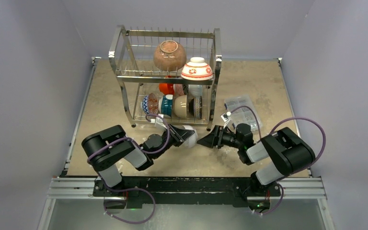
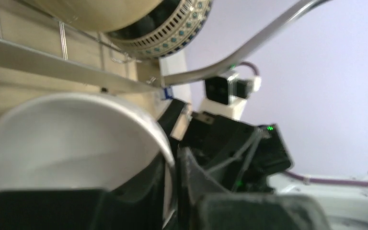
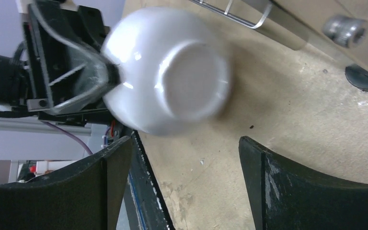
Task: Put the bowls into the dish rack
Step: Pick up the bowl from the center of the board.
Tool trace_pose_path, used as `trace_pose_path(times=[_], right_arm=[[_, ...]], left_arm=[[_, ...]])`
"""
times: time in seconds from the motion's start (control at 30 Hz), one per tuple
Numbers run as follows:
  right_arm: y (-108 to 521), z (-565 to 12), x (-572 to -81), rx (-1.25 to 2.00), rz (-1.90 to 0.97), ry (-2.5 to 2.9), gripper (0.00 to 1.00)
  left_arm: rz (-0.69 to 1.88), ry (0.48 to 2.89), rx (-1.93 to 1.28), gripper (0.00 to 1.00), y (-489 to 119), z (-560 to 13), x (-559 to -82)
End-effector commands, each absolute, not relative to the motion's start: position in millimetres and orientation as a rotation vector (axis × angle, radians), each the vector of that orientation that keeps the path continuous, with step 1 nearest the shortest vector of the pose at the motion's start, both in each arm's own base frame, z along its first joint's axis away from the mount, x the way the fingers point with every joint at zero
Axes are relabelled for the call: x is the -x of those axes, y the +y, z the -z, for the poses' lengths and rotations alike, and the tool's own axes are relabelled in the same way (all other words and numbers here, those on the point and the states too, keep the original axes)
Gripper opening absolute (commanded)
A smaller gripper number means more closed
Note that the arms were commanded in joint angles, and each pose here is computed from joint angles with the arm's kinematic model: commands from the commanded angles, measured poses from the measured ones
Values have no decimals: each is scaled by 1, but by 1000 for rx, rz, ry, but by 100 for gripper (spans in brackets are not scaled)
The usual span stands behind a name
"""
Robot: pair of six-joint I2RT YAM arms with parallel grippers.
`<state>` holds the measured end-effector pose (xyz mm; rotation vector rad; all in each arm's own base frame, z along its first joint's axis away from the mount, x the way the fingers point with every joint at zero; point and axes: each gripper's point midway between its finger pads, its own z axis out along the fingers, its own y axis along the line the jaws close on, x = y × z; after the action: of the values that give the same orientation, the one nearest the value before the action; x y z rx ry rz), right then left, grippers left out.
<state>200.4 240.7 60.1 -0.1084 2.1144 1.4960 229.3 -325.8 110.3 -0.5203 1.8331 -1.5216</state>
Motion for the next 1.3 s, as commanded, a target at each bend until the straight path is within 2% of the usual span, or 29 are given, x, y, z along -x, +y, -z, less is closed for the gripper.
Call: trace_pose_path(times=[0.0,0.1,0.27,0.5,0.77,1.07,1.27], right_arm=[[240,-73,-195,165,-1490,2081,84],[237,-86,-192,202,-1461,2059,87],[228,-113,-194,268,-1344,2025,98],[222,-162,-187,379,-1279,1918,99],[225,-224,-183,509,-1280,1747,99],[227,-285,-184,621,-1237,1613,99],[229,-320,-180,679,-1235,1545,99]], left_arm=[[1655,1718,434,1,-336,-146,-221],[1674,1698,389,0,-334,-154,-216],[1646,1703,306,0,-330,-167,-208],[1439,1744,94,0,-320,-198,-204],[1174,1738,-196,0,-293,-266,-194],[1096,1700,-470,0,-284,-342,-172],[1124,1588,-542,0,-284,-413,-163]])
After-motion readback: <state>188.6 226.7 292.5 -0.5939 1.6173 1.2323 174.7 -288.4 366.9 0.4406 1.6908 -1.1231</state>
